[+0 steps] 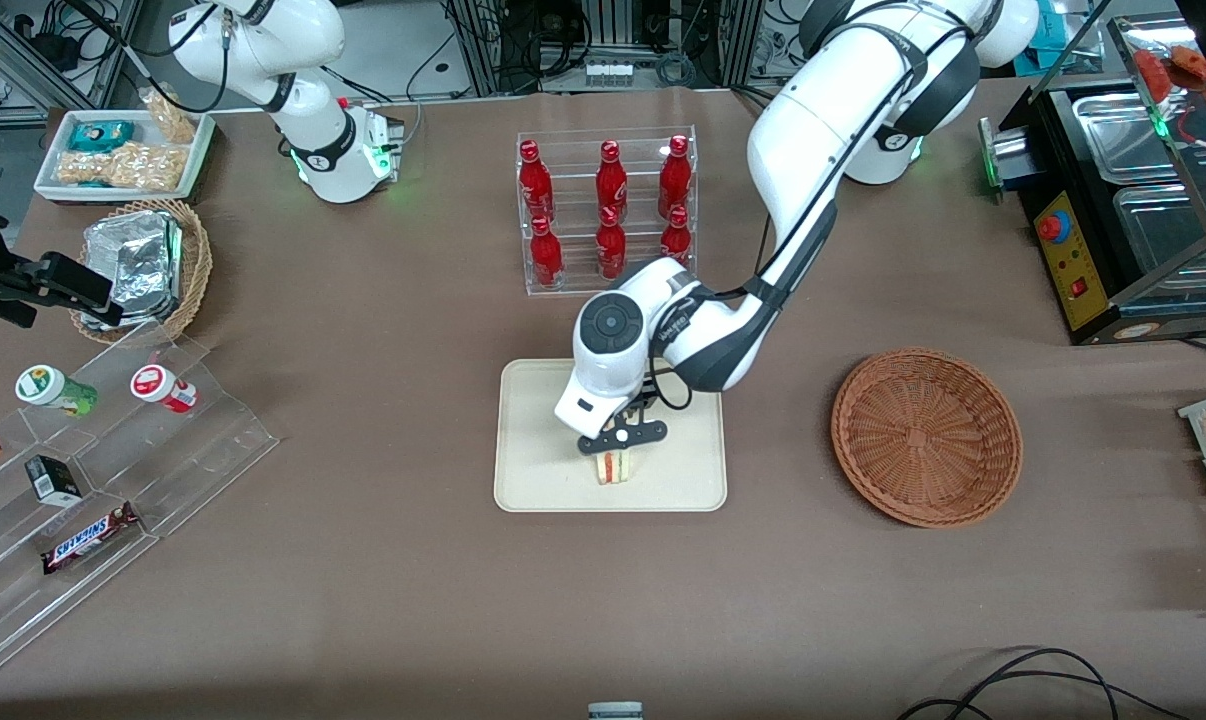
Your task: Place sandwich from basket to tray
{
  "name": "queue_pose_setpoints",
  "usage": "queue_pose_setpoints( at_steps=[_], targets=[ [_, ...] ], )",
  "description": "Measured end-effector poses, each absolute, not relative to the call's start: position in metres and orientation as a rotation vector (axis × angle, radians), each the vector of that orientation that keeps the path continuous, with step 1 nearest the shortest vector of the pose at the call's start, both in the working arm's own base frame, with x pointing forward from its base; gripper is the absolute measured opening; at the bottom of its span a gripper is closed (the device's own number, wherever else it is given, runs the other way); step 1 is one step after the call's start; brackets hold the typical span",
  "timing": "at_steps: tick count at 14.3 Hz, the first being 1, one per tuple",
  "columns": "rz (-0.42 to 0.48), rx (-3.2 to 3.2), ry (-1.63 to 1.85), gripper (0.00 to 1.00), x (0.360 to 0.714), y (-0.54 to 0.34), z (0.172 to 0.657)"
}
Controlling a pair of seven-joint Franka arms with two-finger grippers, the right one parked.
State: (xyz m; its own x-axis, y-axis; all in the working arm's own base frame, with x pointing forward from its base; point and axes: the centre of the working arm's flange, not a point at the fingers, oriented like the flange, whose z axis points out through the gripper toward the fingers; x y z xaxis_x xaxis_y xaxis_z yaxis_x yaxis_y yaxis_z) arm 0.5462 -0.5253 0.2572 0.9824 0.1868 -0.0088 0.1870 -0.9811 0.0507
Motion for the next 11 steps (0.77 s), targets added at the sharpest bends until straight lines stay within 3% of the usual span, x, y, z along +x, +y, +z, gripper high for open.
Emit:
queue_pose_setpoints(
  at_steps=[2,3,8,11],
  targets=[
    [0.018,3.079,0.279,0.96,0.542,-0.527,0.293],
    [0.034,3.083,0.278,1.0,0.539,-0.524,0.318],
    [0.08,3.155,0.352,1.0,0.523,-0.473,0.454],
    [0.023,3.225,0.468,1.0,0.523,-0.422,0.497]
  ],
)
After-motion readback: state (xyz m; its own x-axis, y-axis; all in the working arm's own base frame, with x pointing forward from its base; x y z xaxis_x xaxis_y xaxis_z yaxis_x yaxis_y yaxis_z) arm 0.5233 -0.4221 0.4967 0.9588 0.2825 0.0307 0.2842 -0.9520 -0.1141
